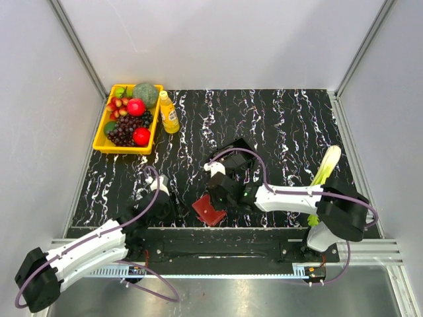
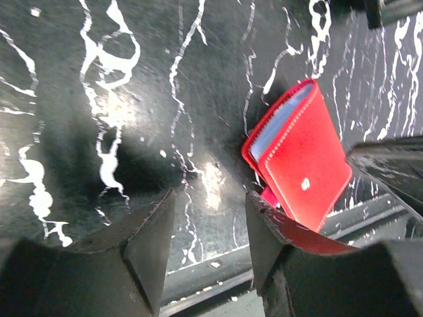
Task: Put the credit cards into the card holder
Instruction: Close the card holder at the center of the board.
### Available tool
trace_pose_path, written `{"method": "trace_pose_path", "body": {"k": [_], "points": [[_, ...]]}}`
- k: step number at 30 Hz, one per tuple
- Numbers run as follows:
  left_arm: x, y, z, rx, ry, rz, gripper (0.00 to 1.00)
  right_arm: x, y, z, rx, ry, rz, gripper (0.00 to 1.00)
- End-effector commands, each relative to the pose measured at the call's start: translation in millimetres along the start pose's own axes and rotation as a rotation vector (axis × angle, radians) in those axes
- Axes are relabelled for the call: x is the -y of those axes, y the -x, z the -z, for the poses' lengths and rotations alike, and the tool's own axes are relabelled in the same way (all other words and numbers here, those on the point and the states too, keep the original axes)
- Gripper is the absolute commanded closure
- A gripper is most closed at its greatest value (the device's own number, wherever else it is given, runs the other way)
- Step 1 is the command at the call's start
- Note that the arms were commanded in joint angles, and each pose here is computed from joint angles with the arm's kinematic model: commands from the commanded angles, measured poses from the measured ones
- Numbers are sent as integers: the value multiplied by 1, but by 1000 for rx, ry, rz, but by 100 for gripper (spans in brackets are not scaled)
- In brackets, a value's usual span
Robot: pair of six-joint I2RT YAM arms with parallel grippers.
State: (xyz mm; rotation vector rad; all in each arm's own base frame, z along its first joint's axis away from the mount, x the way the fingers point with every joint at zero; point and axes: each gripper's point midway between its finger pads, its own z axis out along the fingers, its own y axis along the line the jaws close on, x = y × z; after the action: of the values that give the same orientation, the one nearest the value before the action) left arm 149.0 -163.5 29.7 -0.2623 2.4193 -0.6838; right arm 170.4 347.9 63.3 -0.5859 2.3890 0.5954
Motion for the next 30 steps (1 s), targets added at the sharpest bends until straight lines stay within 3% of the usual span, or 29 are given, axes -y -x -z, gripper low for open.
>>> {"method": "trace_pose_path", "body": {"k": [1, 9, 23, 30], "points": [[33, -4, 7, -39, -124, -2, 47, -17, 2, -9, -10, 82, 31, 87], [54, -4, 15, 4, -304, -30, 41, -14, -26, -23, -90, 94, 18, 87], [66, -23, 4, -79, -332, 49, 45, 11, -44, -27, -116, -5, -16, 91], [67, -13, 1, -38, -311, 78, 56, 14, -48, -24, -116, -9, -27, 91]]}}
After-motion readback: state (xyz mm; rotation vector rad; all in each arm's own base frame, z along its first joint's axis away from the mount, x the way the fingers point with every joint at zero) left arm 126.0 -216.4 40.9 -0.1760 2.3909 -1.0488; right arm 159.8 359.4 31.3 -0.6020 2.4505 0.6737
